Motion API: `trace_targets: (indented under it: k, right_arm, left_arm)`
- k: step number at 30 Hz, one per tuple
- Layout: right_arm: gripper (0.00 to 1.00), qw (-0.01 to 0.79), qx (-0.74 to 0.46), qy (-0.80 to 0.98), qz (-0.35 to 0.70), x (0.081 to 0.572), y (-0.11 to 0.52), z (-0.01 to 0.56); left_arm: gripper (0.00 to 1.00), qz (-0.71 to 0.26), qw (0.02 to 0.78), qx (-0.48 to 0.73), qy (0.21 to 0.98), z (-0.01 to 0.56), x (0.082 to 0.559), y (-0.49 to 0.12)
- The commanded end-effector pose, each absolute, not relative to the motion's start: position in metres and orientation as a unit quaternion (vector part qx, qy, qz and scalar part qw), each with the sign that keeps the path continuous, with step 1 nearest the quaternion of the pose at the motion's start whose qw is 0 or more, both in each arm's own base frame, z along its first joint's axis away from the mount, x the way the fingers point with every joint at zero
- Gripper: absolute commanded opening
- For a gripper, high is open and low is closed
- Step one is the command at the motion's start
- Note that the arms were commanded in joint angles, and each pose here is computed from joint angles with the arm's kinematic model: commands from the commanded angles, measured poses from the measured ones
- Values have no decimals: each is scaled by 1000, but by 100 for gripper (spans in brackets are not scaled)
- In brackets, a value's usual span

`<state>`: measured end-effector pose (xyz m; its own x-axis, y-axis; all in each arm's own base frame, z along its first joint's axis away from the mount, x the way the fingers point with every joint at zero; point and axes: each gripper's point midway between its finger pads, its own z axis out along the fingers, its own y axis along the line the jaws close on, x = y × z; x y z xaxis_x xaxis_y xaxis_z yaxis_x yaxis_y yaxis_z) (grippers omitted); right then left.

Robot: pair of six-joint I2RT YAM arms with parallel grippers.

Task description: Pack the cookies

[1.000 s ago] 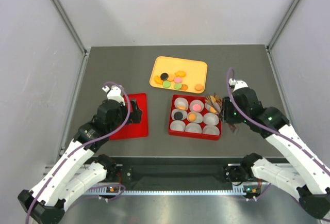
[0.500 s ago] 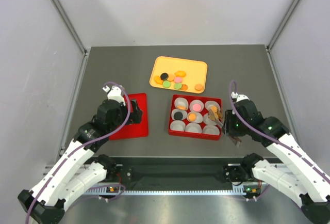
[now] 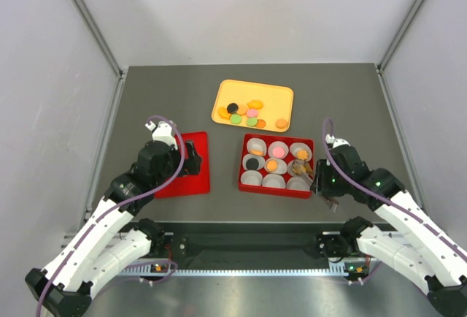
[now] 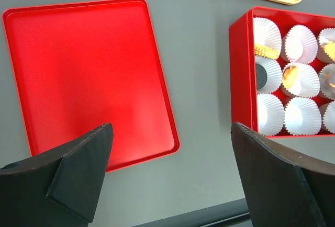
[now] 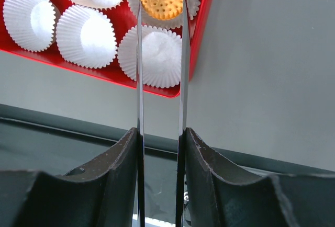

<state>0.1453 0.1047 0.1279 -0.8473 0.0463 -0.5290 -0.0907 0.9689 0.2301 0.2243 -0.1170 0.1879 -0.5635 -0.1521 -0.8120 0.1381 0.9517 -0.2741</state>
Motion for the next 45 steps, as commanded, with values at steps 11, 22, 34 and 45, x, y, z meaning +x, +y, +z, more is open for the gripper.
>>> trace_targets:
  k: [11,22,34,45]
  right_arm:
    - [44,325,-4,935,145,163,114,154]
    - [48,335,-10,929,159,165,118,169]
    - [47,414,-63,882,216,240,178,255]
    - [46,422,-119,884,164,385,265,251]
  left_arm:
    - [99,-165,475,-2,864,193,226,-121]
    - [99,-164,475,-3,864,193,226,-120]
    - [99,-162,472,-3,867,191,227,-121]
    - [99,-153,474,-9,867,191,228,-117]
